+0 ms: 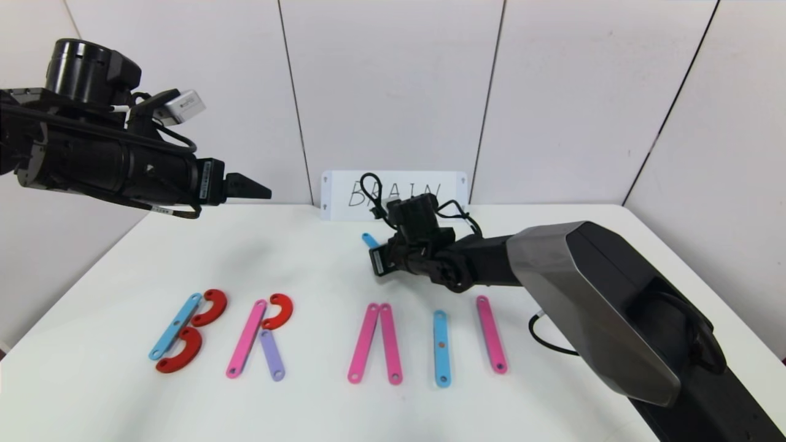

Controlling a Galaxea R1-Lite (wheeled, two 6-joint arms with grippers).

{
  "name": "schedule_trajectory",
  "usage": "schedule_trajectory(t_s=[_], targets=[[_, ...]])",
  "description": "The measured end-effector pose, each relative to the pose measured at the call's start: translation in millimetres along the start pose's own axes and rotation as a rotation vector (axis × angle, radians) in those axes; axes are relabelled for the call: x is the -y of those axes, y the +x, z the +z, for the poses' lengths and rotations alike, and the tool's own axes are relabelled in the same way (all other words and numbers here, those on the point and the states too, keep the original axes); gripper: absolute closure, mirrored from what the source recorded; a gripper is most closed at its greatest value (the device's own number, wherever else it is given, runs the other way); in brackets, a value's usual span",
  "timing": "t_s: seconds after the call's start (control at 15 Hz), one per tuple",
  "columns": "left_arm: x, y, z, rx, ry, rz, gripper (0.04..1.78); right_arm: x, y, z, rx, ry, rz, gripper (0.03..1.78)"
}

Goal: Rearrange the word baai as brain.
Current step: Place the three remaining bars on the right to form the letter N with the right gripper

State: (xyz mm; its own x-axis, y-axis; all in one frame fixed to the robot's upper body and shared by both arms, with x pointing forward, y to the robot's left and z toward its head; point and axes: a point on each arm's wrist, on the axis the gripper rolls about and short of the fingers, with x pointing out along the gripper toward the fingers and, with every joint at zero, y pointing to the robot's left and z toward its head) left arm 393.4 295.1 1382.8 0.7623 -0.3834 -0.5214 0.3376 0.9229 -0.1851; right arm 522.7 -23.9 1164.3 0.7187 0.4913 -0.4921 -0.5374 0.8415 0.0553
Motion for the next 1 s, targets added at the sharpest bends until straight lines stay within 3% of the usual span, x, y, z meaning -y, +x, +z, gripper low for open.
schedule_trajectory(t_s=[0.27, 0.53, 0.8, 1.0], targets=[[0, 0, 0, 0.001, 0.000, 0.000, 0.08, 1.0, -4, 5, 0.004, 0.002, -0.001, 1.54], [0, 0, 0, 0.002, 0.000, 0.000, 0.08, 7.5, -22, 26, 0.048, 0.013, -0.010, 1.54], [0, -1, 1, 0.004, 0.001, 0.000, 0.08, 29.8, -56, 55, 0.093, 0.036, -0.047, 1.54], [1, -2, 1, 0.006, 0.000, -0.011, 0.08, 46.9, -90, 61, 0.084, 0.059, -0.079, 1.54]])
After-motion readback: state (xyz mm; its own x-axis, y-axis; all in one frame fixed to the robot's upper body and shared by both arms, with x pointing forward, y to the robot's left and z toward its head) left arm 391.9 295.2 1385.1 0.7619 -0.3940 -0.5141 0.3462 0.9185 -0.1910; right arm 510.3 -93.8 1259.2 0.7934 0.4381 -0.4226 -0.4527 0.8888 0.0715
